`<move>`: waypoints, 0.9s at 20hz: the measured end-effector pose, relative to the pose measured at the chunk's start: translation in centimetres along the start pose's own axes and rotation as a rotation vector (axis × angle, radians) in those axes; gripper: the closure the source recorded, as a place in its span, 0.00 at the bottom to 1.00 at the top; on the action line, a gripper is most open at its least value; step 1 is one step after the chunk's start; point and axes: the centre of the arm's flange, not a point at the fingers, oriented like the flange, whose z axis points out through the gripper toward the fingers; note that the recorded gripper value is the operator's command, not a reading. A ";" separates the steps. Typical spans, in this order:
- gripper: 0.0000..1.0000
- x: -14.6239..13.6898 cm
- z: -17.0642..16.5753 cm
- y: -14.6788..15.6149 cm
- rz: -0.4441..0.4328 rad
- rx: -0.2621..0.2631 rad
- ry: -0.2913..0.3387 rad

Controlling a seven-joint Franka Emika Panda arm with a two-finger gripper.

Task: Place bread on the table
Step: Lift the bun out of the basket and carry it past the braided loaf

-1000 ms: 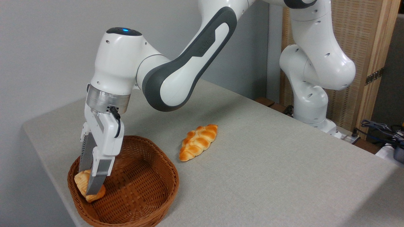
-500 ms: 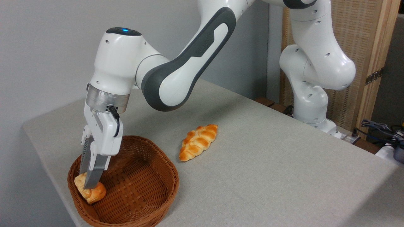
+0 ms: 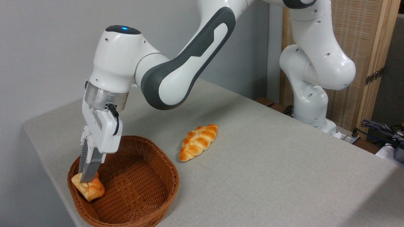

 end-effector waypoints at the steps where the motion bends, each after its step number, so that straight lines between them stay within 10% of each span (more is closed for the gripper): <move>1: 1.00 0.0 -0.2 -0.1 -0.002 0.002 0.002; 9: 1.00 0.3 -7.6 -2.2 -0.072 -0.047 -0.027; 18: 1.00 -7.5 -15.9 1.1 0.006 -0.455 -0.453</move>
